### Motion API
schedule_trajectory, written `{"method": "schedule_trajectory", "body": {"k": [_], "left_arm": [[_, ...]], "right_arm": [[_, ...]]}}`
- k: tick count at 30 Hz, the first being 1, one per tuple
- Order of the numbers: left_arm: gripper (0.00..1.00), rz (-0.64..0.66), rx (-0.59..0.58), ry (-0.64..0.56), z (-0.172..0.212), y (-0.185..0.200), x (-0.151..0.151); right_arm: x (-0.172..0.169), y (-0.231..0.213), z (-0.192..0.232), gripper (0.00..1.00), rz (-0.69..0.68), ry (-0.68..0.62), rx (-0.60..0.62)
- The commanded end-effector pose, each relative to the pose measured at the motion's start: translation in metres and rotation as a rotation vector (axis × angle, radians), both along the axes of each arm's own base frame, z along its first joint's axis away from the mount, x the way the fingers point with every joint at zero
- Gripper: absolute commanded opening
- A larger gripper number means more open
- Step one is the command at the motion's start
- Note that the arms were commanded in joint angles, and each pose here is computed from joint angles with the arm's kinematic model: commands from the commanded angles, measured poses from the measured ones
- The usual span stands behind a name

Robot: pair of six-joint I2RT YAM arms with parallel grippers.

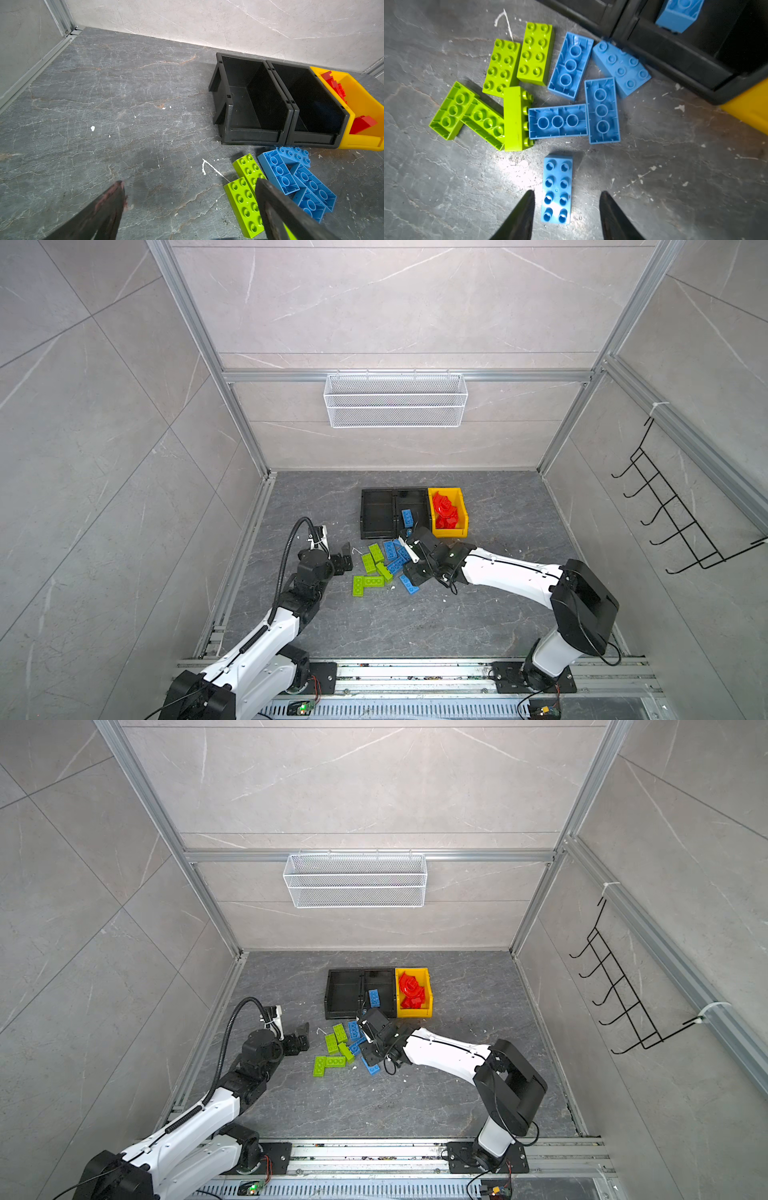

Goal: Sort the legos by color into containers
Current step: 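Move the right gripper back over the blue bricks in the pile, then lower the right gripper and grasp a blue square brick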

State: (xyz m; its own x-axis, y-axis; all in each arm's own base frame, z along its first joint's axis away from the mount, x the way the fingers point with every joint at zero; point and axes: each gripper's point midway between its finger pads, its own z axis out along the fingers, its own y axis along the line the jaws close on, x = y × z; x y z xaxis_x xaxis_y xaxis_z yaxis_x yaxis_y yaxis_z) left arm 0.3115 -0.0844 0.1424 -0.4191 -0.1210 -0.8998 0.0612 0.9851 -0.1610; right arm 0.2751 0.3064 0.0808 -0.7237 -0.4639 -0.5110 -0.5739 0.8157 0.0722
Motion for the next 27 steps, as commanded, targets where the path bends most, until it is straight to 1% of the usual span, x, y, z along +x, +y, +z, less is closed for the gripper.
{"method": "schedule_trajectory", "body": {"k": [1, 6, 13, 20, 27], "left_arm": [[0.99, 0.015, -0.014, -0.039, 0.008, 0.001, 0.004], [0.99, 0.017, -0.006, -0.029, 0.005, 0.001, 0.006], [0.99, 0.018, -0.009, -0.031, 0.006, 0.001, 0.006], [0.99, 0.022, -0.008, -0.038, 0.008, 0.003, 0.004], [0.99, 0.017, -0.011, -0.035, 0.008, 0.001, 0.005]], "right_arm": [[0.004, 0.001, -0.012, 0.53, -0.021, 0.010, -0.030], [0.000, 0.011, -0.032, 0.54, 0.002, 0.034, -0.083], [-0.006, 0.021, -0.043, 0.54, 0.022, 0.045, -0.095], [-0.004, 0.013, -0.056, 0.54, -0.001, 0.048, -0.154], [-0.003, 0.012, -0.060, 0.51, -0.013, 0.048, -0.156]]}}
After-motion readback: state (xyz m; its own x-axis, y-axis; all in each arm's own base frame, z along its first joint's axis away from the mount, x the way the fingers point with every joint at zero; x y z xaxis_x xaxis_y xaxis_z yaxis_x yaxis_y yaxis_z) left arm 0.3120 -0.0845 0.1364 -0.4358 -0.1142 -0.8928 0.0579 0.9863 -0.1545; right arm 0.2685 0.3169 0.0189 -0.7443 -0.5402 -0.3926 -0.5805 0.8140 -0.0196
